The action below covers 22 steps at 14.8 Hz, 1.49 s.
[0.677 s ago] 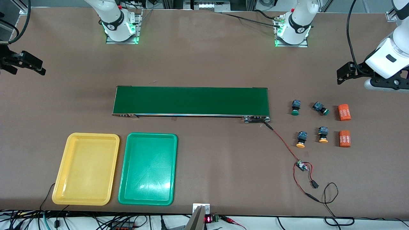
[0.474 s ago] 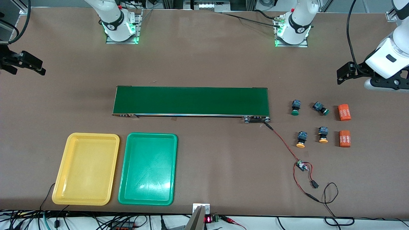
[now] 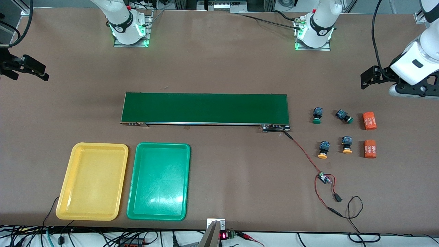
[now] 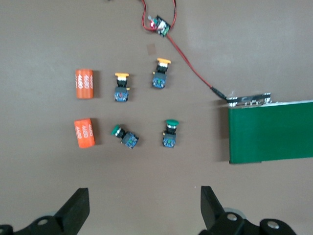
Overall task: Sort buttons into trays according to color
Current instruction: 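Move the left gripper toward the orange cylinders beside the belt, then lower the left gripper and grasp an orange cylinder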
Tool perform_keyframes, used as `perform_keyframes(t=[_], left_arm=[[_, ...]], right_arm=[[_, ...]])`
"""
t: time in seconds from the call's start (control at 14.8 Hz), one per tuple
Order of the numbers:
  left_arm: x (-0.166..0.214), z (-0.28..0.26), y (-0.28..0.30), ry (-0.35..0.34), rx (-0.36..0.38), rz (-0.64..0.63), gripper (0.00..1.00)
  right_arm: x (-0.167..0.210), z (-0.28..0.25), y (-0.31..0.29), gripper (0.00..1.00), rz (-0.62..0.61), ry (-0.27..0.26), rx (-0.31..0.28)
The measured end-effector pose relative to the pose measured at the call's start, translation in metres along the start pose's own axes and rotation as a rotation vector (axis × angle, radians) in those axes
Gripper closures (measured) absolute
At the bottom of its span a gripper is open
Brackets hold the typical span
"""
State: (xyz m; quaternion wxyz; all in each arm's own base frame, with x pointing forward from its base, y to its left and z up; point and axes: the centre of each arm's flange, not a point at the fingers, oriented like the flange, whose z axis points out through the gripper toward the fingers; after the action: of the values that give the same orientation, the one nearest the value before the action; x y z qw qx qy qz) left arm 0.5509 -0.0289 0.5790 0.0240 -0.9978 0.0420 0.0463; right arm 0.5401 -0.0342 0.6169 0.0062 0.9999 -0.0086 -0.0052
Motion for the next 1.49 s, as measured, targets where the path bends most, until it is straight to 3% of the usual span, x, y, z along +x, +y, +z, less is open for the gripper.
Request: perform_keyframes(t=[0.47,0.75,1.02,1.49], left_arm=[[0.028,0.043,-0.009,-0.108,-0.008,-0.013,0.00],[0.068,0.098,-0.061,-0.167,-0.031,-0.005,0.00],[0.110,0.169,-0.131,-0.079,-0.046,0.077,0.00],[0.139,0.281,-0.192,0.057,-0.017,0.179,0.00]], right_arm=[[0.001,-0.001,-0.001,0.00,-0.002,0.007,0.000],[0.001,-0.001,-0.001,0.00,-0.003,0.010,0.000],[0.001,-0.001,-0.002,0.00,-0.004,0.012,0.000],[0.002,-0.001,-0.003,0.00,-0.005,0.013,-0.001]])
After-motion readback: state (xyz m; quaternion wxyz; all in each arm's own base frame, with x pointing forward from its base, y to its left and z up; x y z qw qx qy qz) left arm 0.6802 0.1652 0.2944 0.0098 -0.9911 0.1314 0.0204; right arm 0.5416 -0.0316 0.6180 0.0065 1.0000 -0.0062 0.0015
